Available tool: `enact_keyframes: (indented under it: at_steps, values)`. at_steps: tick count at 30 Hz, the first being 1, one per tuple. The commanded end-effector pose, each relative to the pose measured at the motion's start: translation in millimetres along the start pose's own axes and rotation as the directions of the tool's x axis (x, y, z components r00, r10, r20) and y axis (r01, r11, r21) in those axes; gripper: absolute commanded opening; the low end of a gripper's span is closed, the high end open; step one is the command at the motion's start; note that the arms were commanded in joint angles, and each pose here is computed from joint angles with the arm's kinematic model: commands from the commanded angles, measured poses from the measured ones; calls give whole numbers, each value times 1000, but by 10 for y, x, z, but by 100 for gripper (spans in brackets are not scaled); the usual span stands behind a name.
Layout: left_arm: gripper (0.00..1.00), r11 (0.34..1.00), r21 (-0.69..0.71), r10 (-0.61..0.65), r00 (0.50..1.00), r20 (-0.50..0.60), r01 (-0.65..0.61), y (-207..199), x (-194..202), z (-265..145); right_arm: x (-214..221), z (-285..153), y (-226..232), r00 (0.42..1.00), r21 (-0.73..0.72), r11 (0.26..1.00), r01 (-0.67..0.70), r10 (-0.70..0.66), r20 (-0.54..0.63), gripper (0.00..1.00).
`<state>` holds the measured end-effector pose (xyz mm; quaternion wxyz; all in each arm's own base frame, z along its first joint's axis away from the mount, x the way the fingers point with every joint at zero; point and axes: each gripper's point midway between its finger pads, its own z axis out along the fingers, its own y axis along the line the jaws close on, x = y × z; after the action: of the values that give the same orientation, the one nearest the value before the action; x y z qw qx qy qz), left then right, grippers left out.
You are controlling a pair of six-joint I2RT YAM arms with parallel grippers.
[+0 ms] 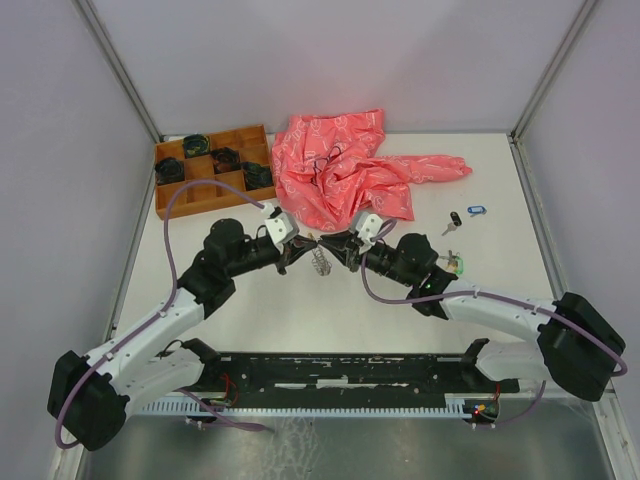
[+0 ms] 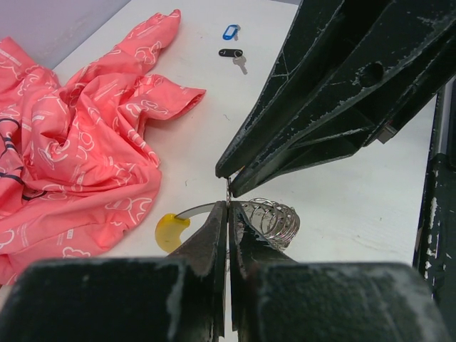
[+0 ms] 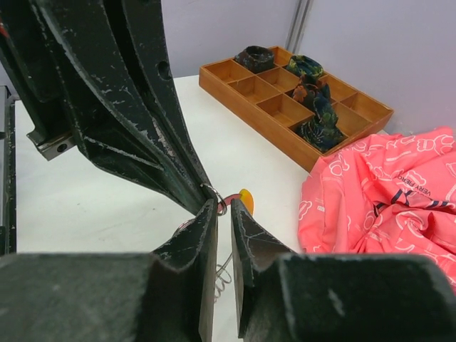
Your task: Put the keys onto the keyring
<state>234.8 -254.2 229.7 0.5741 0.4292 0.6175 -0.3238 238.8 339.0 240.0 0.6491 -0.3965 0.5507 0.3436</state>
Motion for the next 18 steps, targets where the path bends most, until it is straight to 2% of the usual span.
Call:
enact_keyframes:
  at_steps: [1,11,16,18]
  values:
    - [3,1000,24,10,997,72,-12,-45,-216,31,-337,96,-100,995,44,999,11,-16,95,19]
    - [3,999,34,7,996,92,-10,-86,-259,36,-157,149,-115,999,61,998,3,-6,41,14]
    - [3,999,39,3,995,102,-7,-109,-279,35,-109,135,-250,1000,151,988,-4,1,20,2]
    - [3,999,34,2,994,106,-6,-105,-288,31,-118,109,-300,1000,181,983,-9,6,16,1]
